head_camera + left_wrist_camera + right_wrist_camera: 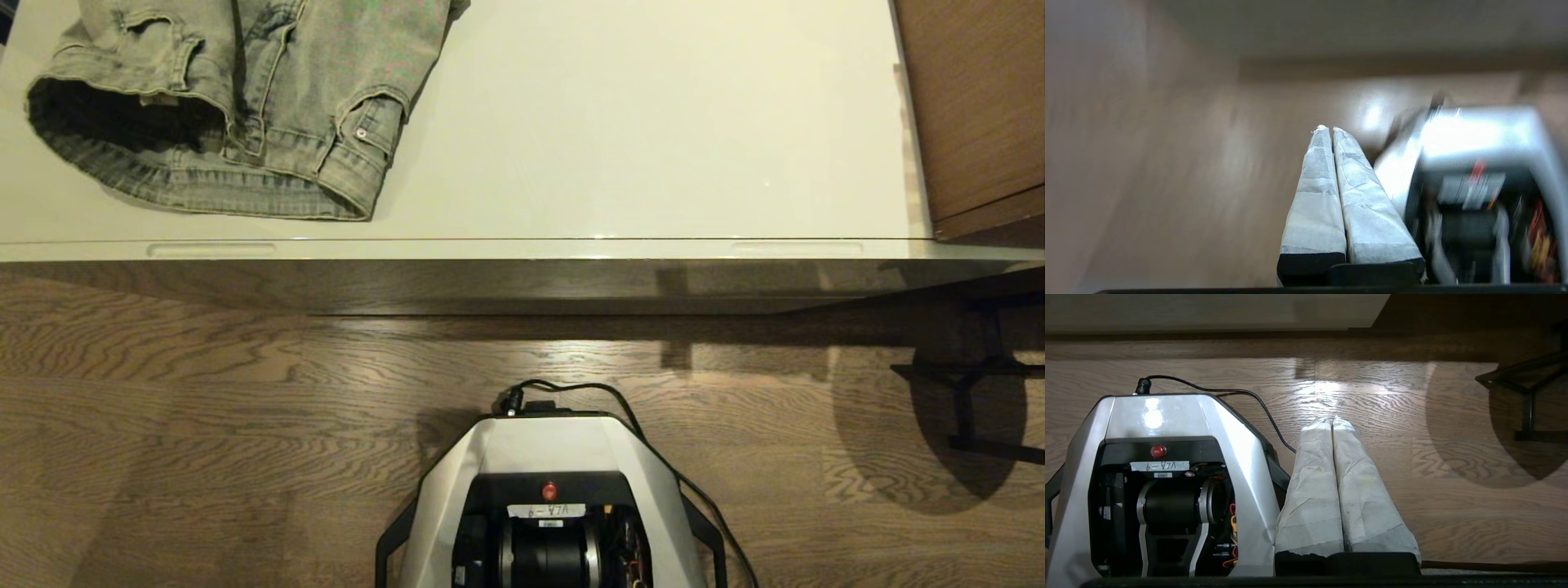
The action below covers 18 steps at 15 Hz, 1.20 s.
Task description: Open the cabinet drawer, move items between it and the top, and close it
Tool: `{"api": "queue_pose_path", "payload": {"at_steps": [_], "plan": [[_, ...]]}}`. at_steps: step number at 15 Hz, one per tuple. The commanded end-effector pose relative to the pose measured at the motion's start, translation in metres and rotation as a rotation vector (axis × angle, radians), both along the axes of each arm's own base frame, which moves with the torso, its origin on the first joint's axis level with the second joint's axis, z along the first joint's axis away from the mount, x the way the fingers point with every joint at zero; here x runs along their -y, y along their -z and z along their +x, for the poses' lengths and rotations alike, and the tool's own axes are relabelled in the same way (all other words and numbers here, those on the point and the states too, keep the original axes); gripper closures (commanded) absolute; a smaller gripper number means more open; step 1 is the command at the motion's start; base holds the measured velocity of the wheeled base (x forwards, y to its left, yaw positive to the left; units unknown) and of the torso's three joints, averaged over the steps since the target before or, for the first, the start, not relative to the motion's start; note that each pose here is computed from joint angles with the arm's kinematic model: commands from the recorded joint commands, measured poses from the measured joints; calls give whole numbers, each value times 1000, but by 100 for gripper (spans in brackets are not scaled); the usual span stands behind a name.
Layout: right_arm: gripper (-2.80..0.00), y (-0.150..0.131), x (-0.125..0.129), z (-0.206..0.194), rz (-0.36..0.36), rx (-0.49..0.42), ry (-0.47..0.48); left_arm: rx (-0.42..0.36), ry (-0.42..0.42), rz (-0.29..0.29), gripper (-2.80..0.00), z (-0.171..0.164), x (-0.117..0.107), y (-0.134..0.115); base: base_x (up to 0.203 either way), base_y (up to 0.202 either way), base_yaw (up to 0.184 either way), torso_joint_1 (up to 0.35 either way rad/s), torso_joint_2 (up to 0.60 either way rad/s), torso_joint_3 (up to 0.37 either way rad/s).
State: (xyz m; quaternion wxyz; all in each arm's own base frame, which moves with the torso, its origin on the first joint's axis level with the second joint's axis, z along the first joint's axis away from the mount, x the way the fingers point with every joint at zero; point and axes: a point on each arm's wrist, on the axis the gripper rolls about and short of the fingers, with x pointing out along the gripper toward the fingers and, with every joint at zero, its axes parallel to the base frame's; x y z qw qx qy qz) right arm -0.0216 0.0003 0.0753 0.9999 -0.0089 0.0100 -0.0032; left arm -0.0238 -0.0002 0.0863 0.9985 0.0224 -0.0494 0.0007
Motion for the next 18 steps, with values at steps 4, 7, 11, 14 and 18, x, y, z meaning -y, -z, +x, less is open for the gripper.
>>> {"api": "queue_pose_path", "payload": {"at_steps": [4,7,11,14,18], "plan": [[0,0,0,0,0,-3,0,-117,-9,9,0,1,0,12,0,0,0,0,0,0],[0,0,0,0,0,-3,0,-114,-5,-2,0,1,0,12,0,0,0,0,0,0],[0,0,0,0,4,-3,0,-115,-5,-5,0,1,0,12,0,0,0,0,0,0],[0,0,0,0,22,-9,5,-114,-5,-5,0,1,0,12,0,0,0,0,0,0],[0,0,0,0,16,-2,3,-116,-5,-5,0,1,0,12,0,0,0,0,0,0]]}}
